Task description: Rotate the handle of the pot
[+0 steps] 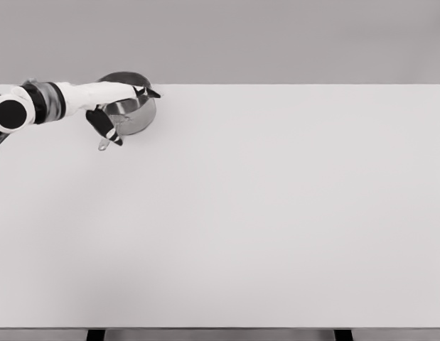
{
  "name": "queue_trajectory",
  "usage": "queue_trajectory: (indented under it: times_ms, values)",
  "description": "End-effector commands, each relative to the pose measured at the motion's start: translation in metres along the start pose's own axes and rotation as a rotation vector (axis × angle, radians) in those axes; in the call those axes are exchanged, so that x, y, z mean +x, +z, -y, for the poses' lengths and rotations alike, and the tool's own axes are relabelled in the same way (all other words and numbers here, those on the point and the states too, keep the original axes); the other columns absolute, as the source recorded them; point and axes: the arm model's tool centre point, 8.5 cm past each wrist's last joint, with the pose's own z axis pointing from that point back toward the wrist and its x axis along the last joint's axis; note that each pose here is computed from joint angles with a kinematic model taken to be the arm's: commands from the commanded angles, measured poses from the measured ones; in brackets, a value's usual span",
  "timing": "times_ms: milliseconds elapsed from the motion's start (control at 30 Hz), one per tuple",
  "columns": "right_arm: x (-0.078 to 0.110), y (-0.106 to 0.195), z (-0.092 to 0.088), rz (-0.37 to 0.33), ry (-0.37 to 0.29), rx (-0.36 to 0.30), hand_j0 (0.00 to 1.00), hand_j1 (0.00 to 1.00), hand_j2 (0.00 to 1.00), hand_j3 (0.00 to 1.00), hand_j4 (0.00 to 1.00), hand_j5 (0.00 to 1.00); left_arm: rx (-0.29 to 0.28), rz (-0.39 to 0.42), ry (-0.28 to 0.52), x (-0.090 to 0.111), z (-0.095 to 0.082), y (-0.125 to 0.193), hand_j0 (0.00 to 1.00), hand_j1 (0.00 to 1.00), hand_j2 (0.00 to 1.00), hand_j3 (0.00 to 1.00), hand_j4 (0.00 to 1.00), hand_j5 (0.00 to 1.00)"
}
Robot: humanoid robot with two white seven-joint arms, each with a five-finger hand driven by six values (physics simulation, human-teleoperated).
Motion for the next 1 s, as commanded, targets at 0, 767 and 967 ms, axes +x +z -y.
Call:
queue_trajectory:
  times_ms: [0, 767, 967]
  values:
    - [0.0, 0.0, 0.0, 0.0, 0.001, 0.0, 1.0, 1.0, 1.0, 1.0, 1.0, 1.0, -0.055, -0.099, 0.121, -0.022, 0.021, -0.01, 1.0, 1.0, 1.0, 1.0, 1.0, 1.0]
    - [0.0, 0.0, 0.0, 0.0, 0.0, 0.0, 1.0, 1.0, 1.0, 1.0, 1.0, 1.0, -0.018, -0.098, -0.138, -0.008, 0.011, -0.015, 1.0, 1.0, 1.0, 1.0, 1.0, 1.0]
    - [0.0, 0.0, 0.0, 0.0, 0.001, 0.0, 1.0, 1.0, 1.0, 1.0, 1.0, 1.0, -0.016, -0.105, -0.141, -0.012, 0.01, -0.013, 1.0, 1.0, 1.0, 1.0, 1.0, 1.0]
